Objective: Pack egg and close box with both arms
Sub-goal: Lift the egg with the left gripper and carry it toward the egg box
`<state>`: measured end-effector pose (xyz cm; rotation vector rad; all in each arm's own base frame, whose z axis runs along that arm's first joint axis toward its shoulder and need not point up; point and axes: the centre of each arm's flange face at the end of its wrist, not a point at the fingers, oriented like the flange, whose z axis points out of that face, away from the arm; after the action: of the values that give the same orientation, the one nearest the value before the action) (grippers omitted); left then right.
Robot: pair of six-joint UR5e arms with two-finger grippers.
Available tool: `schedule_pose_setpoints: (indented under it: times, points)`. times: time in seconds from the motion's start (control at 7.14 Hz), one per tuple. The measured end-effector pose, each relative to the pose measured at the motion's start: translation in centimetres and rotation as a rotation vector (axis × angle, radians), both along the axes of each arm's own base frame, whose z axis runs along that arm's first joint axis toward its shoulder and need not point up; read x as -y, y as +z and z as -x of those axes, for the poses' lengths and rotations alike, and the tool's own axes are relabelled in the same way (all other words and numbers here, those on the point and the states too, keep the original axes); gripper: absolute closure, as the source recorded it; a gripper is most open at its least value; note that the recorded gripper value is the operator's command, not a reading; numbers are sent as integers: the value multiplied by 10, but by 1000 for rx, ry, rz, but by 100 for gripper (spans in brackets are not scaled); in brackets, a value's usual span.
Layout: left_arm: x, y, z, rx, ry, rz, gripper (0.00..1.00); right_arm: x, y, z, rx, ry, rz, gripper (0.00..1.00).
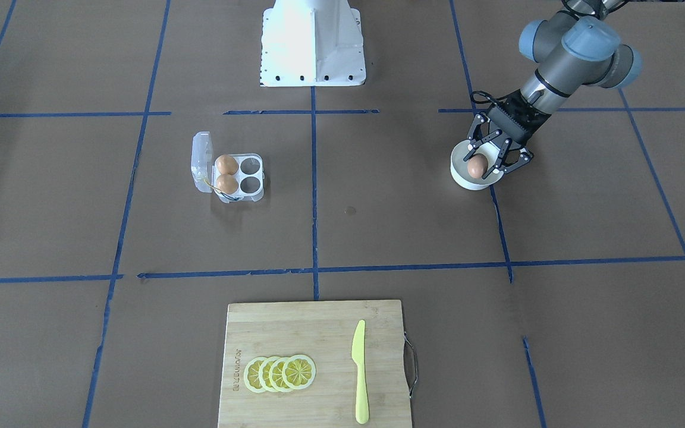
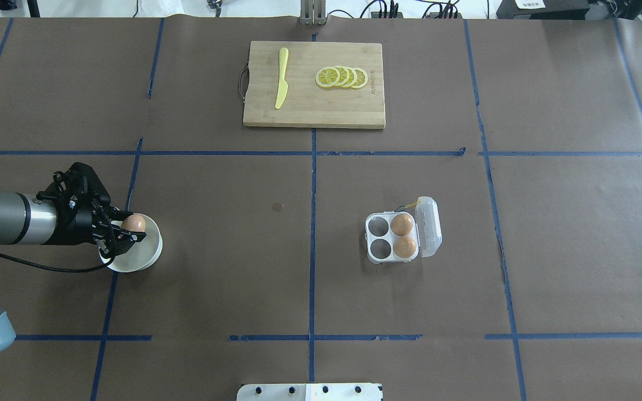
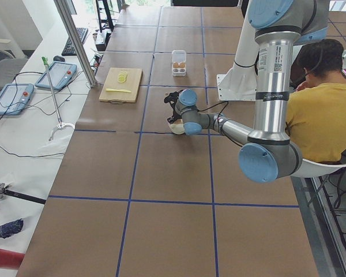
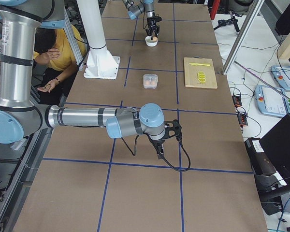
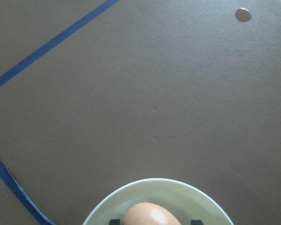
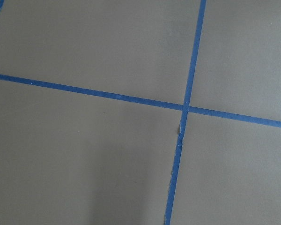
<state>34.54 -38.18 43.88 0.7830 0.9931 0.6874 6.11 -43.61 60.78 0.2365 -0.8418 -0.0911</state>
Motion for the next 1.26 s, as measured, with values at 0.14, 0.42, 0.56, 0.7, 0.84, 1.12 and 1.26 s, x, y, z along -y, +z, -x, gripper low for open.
schedule_pose_setpoints:
  times: [0.14,0.42,0.56,0.7,0.84,1.12,1.26]
  points:
    - [3,-12,6,-52,-8,-55,97,0,0,0,0,1,0,0]
    - [13,-56,-1,-181,-17,-164,96,0,0,0,0,1,0,0]
    - [23,-88,-15,-245,-18,-214,97,1,-1,0,0,1,0,0]
    - [35,-121,-32,-299,-18,-255,99,1,-1,0,0,1,0,0]
    - [45,-153,-49,-344,-17,-288,100,1,-1,0,0,2,0,0]
    - [49,-197,-75,-406,-26,-342,100,1,-1,0,0,2,0,0]
    - [38,-207,-104,-430,-49,-369,100,1,0,0,0,2,1,0]
